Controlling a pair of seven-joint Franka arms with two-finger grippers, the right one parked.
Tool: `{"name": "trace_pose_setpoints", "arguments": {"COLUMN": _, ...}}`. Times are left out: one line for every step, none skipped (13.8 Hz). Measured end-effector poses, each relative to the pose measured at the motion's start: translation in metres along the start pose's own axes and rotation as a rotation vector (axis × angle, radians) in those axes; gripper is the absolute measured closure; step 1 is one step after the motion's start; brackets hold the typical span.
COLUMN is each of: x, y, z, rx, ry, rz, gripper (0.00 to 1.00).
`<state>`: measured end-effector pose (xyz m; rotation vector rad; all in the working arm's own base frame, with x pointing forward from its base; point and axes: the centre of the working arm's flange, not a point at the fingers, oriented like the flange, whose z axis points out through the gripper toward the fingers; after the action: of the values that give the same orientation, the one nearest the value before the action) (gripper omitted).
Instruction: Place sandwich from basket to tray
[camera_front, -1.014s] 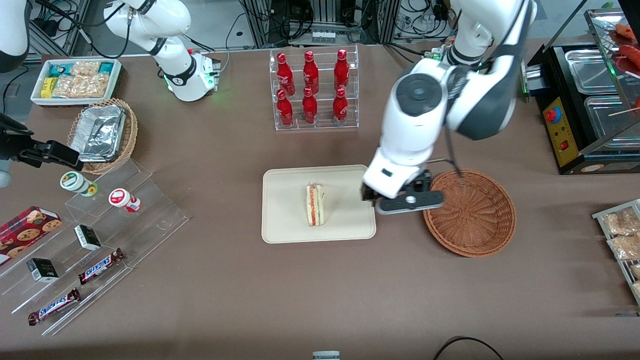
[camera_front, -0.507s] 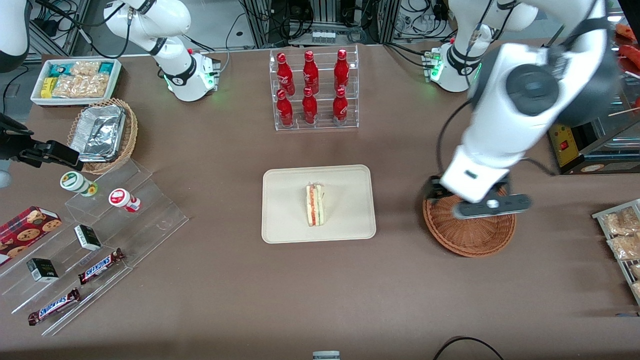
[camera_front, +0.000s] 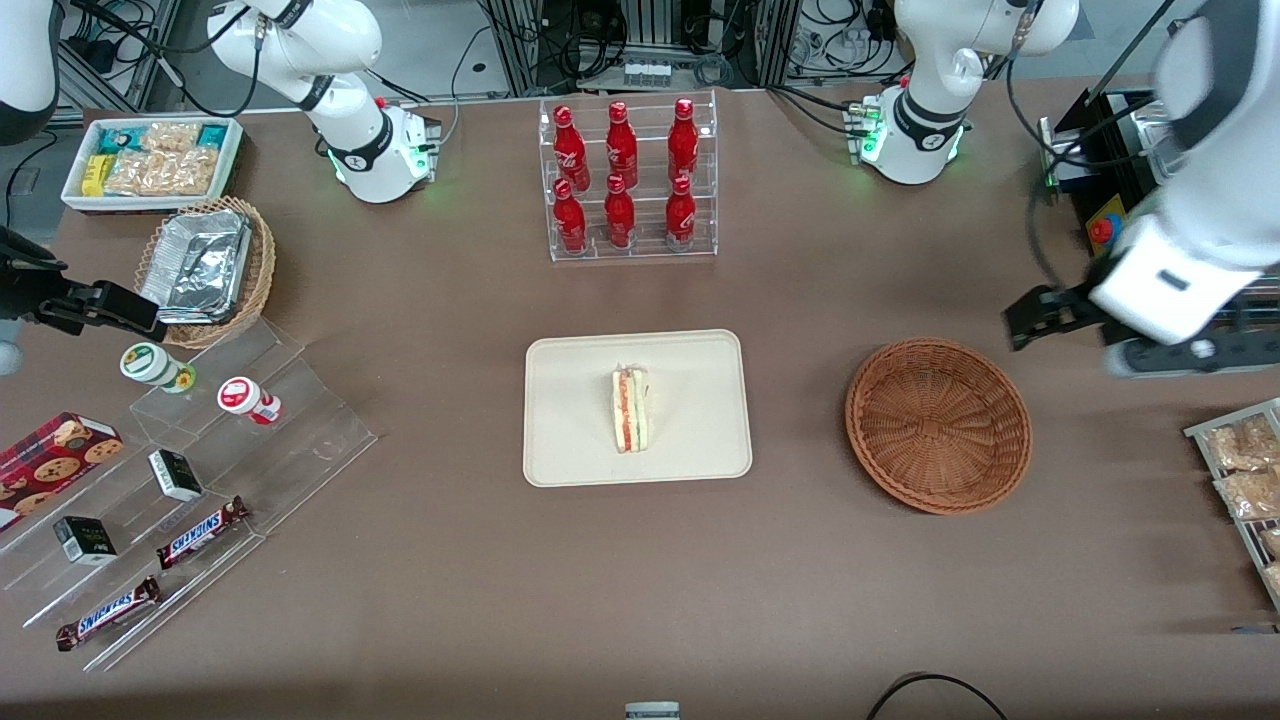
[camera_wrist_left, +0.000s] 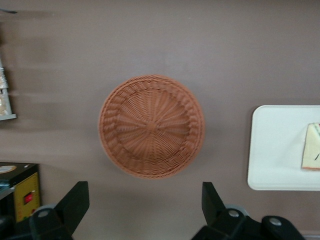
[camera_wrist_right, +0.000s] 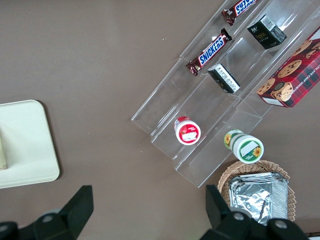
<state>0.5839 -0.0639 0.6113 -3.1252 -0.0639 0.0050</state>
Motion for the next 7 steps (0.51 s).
{"name": "trace_pose_setpoints", "arguments": {"x": -0.002, "y": -0.017, "z": -0.002, "rx": -0.01, "ry": -0.001, "rz": -0.005, "gripper": 0.0}}
{"name": "trace_pose_setpoints", "arguments": {"x": -0.006, "y": -0.03, "z": -0.003, "rx": -0.018, "ry": -0.004, "rz": -0.012, "gripper": 0.0}}
{"name": "trace_pose_setpoints", "arguments": {"x": -0.01, "y": -0.04, "z": -0.003, "rx": -0.021, "ry": -0.007, "rz": -0.019, "gripper": 0.0}}
{"name": "trace_pose_setpoints", "arguments": {"x": -0.015, "y": -0.047, "z": -0.004, "rx": -0.025, "ry": -0.007, "rz": -0.025, "gripper": 0.0}}
{"name": "trace_pose_setpoints", "arguments": {"x": -0.02, "y": -0.051, "z": -0.003, "rx": -0.028, "ry": -0.006, "rz": -0.03, "gripper": 0.0}}
{"name": "trace_pose_setpoints", "arguments": {"x": -0.025, "y": -0.055, "z": -0.003, "rx": -0.032, "ry": -0.001, "rz": -0.033, "gripper": 0.0}}
{"name": "trace_pose_setpoints", "arguments": {"x": -0.029, "y": -0.057, "z": -0.001, "rx": -0.035, "ry": 0.005, "rz": -0.035, "gripper": 0.0}}
